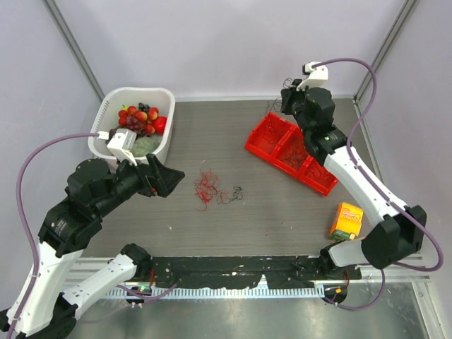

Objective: Untangle the cables
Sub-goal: Place the cable in the bin.

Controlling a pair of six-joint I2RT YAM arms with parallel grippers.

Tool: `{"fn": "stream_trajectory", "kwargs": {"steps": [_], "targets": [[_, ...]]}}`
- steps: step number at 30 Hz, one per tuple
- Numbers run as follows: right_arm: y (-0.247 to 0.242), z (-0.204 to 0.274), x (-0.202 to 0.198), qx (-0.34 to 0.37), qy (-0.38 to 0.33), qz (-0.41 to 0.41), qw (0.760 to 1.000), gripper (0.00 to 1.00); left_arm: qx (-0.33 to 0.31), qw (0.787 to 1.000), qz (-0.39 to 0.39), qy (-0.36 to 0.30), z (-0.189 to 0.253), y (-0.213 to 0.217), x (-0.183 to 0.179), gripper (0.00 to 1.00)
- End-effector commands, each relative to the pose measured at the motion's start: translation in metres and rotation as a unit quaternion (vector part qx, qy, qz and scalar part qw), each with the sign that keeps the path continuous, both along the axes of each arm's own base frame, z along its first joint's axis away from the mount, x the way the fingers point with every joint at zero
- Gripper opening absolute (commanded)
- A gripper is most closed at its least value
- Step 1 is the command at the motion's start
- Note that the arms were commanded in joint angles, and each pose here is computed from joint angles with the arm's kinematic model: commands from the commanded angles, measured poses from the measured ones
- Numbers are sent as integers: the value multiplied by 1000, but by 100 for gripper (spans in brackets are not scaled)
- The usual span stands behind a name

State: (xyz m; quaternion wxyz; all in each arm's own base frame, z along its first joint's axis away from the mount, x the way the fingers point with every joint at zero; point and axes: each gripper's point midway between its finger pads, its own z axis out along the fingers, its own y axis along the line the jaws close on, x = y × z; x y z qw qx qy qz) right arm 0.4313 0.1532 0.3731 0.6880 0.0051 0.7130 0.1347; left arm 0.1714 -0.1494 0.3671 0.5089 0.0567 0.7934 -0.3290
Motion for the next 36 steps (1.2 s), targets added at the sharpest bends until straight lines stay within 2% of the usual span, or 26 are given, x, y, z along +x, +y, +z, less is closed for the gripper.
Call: {"fn": "stream_trajectory", "kwargs": {"steps": [1, 8, 21, 29, 36], "targets": [[3, 31, 19, 29, -56, 2, 998, 1, 5, 1000, -9, -18, 2, -4, 5, 89], [-6, -12, 31, -12, -38, -22, 999, 1, 20, 1000, -8, -11, -6, -4, 7, 89], [-6, -130, 33, -29, 89, -33, 995, 1, 16, 999, -26, 24, -35, -20, 14, 89], [-4, -207, 69, -63, 219, -72, 971, 1, 1, 998, -29, 63, -59, -26, 13, 89], [-10, -241, 103, -73, 257, -96, 959, 1, -10, 996, -31, 82, -70, -29, 10, 89]]}}
